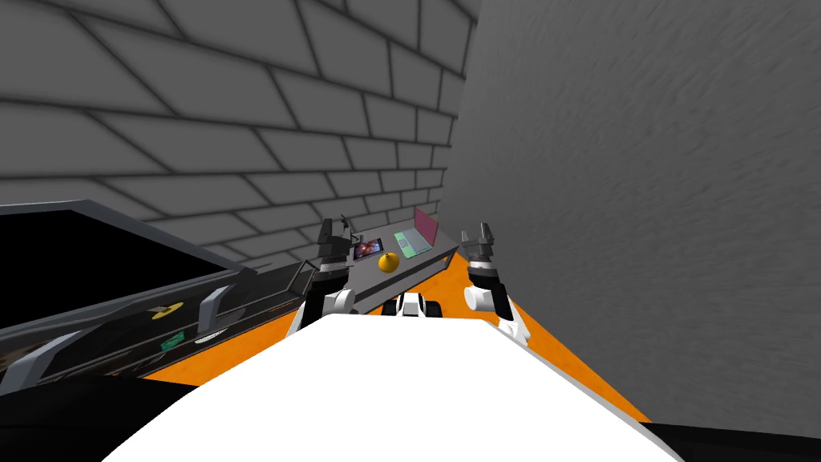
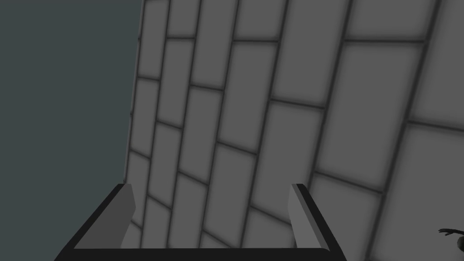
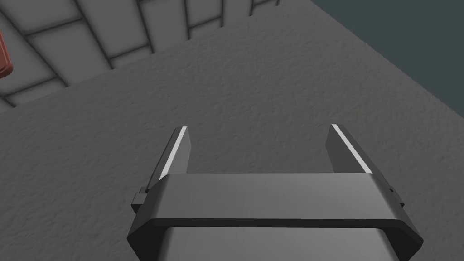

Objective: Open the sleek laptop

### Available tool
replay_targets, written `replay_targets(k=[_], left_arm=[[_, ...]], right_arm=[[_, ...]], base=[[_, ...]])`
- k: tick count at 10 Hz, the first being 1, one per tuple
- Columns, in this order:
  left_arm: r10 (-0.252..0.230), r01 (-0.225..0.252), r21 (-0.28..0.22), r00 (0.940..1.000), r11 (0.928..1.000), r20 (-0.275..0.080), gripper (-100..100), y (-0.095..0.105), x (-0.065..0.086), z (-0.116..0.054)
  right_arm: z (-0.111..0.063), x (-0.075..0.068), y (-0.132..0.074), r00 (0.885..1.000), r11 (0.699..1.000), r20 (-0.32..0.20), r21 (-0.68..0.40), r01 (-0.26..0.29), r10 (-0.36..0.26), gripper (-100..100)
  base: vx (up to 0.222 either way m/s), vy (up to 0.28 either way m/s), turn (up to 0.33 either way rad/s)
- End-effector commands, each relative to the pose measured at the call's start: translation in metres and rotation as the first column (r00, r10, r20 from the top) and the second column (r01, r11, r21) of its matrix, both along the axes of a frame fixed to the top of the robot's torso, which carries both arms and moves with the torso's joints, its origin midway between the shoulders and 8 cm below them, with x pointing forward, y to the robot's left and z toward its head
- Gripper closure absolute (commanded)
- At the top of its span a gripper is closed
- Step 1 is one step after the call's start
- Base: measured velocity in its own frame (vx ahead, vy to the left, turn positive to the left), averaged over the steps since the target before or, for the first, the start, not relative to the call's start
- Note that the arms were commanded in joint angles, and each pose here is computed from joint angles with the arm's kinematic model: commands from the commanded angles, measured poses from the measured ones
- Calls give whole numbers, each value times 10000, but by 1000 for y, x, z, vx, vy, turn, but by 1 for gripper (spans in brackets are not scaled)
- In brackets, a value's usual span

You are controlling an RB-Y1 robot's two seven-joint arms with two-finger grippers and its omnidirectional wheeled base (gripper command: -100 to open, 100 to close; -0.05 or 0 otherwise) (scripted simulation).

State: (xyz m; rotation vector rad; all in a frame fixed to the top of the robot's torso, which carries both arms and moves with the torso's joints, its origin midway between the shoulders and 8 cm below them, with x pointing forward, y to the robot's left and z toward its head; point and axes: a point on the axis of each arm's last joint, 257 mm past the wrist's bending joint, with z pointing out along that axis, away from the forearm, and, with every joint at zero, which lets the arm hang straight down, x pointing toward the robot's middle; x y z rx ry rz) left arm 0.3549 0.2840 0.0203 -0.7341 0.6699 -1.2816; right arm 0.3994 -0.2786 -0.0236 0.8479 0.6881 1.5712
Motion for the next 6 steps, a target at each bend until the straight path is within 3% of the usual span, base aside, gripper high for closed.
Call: replay_targets(k=[1,2,4,5,6], left_arm=[[0,0,0,10000,10000,0,0,0,0,0],[0,0,0,10000,10000,0,0,0,0,0],[0,0,-1,10000,10000,0,0,0,0,0],[0,0,0,10000,10000,0,0,0,0,0],[0,0,-1,10000,10000,0,0,0,0,0]], right_arm=[[-21,26,4,9932,9879,-679,1295,-850,944,-100],[-22,27,4,9927,9871,-703,1344,-875,976,-100],[-39,49,7,9779,9602,-1191,2420,-1393,1719,-100],[-39,49,7,9771,9575,-1177,2504,-1434,1771,-100],[-48,61,10,9658,9352,-1389,3122,-1671,2189,-100]], base=[[53,-79,-19],[40,-55,-5],[35,-64,-21],[26,-55,-1],[23,-48,-12]])
